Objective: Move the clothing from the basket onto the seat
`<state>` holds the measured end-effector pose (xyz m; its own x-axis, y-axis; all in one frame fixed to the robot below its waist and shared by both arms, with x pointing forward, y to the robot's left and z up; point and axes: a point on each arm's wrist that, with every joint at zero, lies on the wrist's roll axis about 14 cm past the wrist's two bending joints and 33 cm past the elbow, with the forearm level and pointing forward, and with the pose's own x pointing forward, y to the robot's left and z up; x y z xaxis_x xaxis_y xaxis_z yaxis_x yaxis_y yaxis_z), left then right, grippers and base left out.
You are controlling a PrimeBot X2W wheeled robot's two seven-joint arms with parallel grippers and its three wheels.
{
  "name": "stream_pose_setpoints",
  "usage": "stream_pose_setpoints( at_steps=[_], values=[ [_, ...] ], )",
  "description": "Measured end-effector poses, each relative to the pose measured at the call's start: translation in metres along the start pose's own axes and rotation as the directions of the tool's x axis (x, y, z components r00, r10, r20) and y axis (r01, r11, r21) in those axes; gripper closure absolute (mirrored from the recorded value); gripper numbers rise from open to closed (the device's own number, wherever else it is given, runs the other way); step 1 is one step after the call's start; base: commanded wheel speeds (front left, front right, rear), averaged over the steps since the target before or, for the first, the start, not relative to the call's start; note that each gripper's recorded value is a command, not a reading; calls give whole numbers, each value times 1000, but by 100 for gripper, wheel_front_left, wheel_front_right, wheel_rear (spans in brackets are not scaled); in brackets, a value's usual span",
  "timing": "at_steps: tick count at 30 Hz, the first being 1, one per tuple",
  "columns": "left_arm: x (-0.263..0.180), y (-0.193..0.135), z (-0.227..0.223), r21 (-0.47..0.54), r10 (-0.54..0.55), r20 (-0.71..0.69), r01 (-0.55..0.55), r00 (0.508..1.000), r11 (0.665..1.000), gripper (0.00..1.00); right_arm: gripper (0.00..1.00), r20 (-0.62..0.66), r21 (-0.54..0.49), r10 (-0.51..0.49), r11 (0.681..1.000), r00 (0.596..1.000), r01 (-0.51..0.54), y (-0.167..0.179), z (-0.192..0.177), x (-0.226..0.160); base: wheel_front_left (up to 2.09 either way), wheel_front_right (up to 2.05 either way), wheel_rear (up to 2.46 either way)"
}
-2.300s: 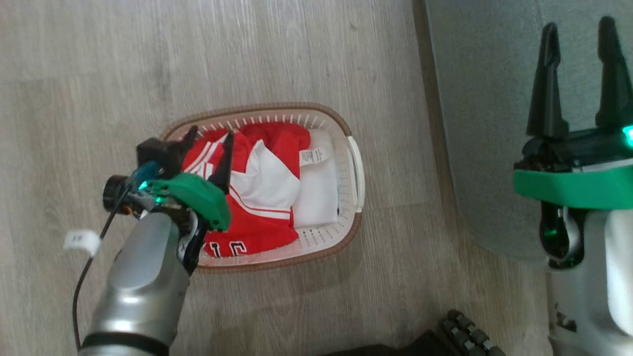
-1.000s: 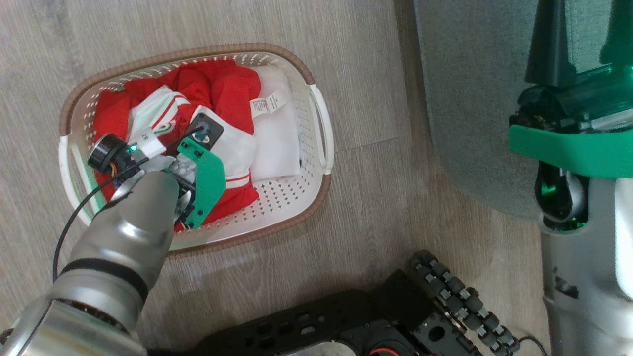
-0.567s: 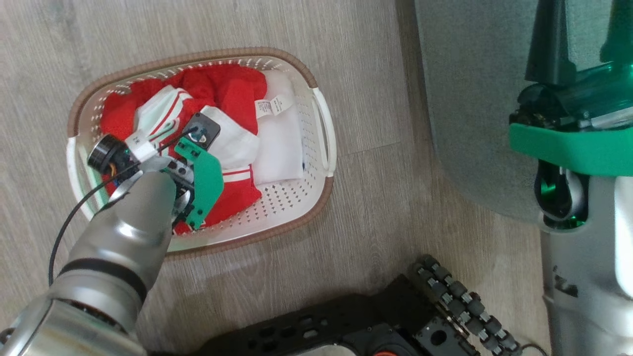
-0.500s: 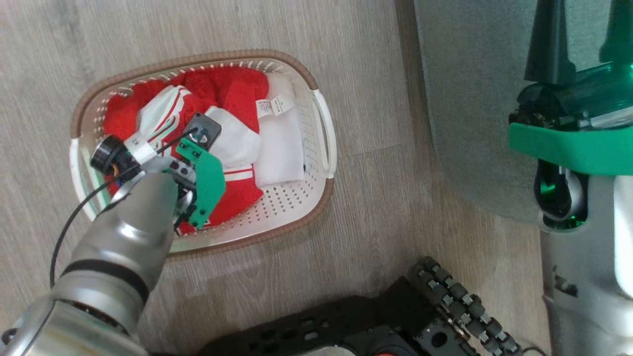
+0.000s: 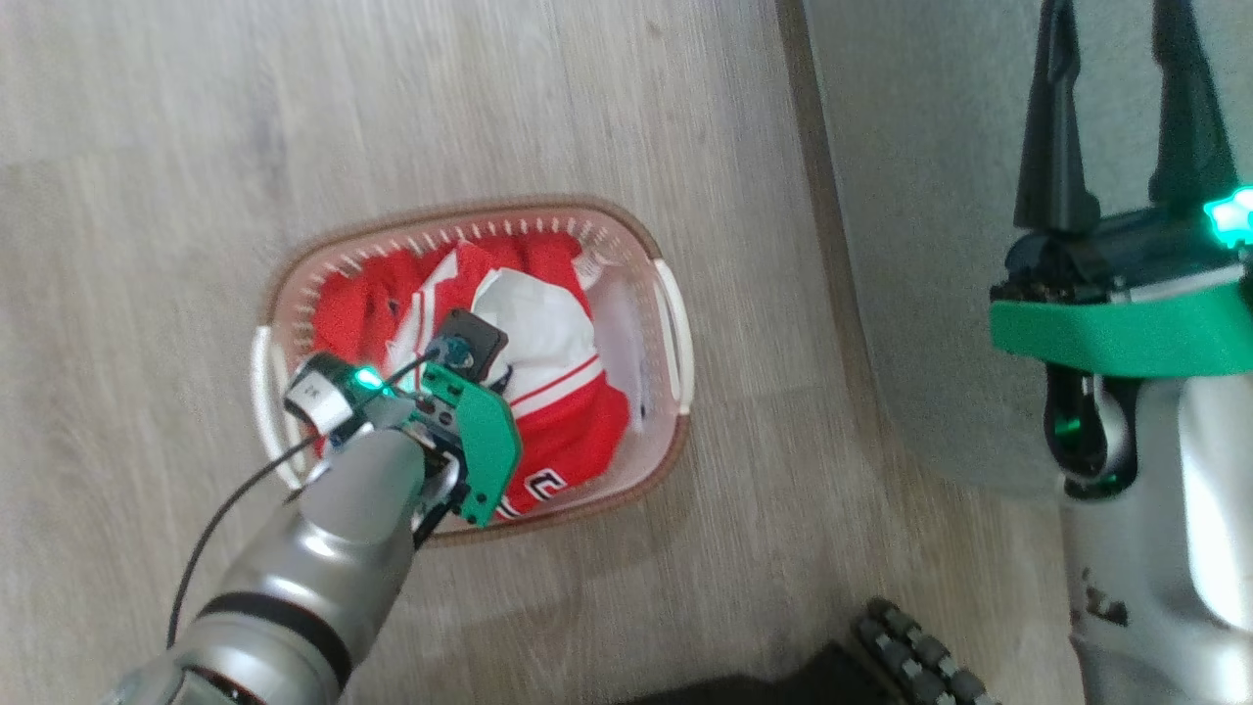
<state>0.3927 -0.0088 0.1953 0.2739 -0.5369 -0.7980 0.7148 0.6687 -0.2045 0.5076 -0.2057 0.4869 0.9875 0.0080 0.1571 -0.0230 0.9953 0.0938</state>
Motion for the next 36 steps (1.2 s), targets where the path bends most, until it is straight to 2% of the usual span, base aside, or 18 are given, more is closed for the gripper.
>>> stream_pose_setpoints(
  at_steps=[5, 12, 17, 22, 34, 36],
  values=[
    [-29, -4, 30, -43, 33, 134, -28, 990, 999, 100, 0, 26, 8, 6, 1000, 1000, -6, 7, 21, -12, 0, 0, 0],
    [-73, -17, 63, -74, 69, 299, -49, 952, 996, 100, 0, 55, 23, 32, 999, 998, -33, 22, 47, -33, 0, 0, 0],
    [-116, -23, 91, -81, 104, 440, -76, 892, 994, 100, 0, 82, 39, 49, 998, 995, -52, 32, 68, -54, 0, 0, 0],
    [-157, -26, 125, -85, 130, 576, -100, 807, 991, 100, 0, 92, 49, 60, 997, 994, -64, 38, 79, -72, 0, 0, 0],
    [-270, -43, 205, -59, 150, 820, -179, 553, 982, 100, 0, 85, 96, 142, 984, 986, -150, 71, 84, -103, 0, 0, 0],
    [-278, -45, 210, -56, 146, 829, -180, 540, 982, 100, 0, 80, 98, 154, 982, 985, -162, 75, 83, -104, 0, 0, 0]
  ],
)
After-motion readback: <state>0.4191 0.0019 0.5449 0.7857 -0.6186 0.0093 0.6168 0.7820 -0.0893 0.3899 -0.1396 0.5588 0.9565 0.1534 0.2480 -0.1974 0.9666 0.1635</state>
